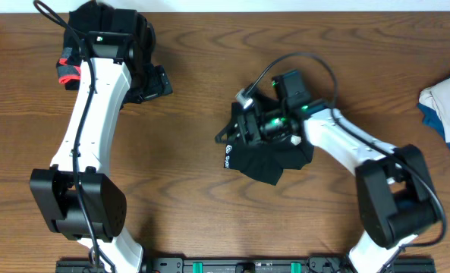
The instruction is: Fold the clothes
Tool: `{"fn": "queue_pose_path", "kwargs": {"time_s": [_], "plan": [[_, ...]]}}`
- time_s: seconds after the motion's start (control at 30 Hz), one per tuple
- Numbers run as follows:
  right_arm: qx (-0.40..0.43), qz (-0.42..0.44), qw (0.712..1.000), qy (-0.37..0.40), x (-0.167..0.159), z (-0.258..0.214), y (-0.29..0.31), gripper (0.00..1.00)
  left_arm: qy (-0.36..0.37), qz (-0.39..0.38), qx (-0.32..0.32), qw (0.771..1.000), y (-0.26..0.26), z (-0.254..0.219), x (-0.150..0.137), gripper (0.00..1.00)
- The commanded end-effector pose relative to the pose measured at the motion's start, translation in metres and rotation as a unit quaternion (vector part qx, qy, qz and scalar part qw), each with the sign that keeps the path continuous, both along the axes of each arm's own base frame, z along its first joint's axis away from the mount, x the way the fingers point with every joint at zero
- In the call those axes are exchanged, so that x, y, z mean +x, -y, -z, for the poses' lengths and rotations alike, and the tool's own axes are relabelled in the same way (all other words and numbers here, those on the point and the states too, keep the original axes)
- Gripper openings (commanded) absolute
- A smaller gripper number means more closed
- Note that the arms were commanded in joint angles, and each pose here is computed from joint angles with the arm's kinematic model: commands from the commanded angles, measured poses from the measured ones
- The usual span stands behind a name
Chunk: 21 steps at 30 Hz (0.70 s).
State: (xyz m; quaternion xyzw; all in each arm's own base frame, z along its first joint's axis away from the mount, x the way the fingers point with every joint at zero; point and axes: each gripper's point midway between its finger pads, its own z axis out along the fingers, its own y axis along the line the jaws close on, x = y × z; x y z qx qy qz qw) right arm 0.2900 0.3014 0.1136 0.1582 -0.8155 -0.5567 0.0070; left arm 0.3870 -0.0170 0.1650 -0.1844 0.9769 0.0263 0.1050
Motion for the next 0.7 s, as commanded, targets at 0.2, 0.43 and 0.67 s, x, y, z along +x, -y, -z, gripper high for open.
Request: {"fn": "queue_pose_path", "kwargs": {"time_s": [0.2,0.43,0.67], "plan": [[-0.051,0.004,0.995,-0.089,-0.011,0.074,0.007,0.95,-0.007,0.003,0.009,1.000,-0.005,-0.001,-0.005,0.98],[-0.038,0.005,0.996,-0.076,-0.004,0.073,0.005,0.89,-0.008,0.003,0.010,1.000,-0.005,-0.001,-0.006,0.98],[-0.006,0.025,1.000,0.015,0.018,0.009,0.008,0.93,-0.008,0.003,0.010,1.000,-0.005,-0.001,-0.006,0.98]]}}
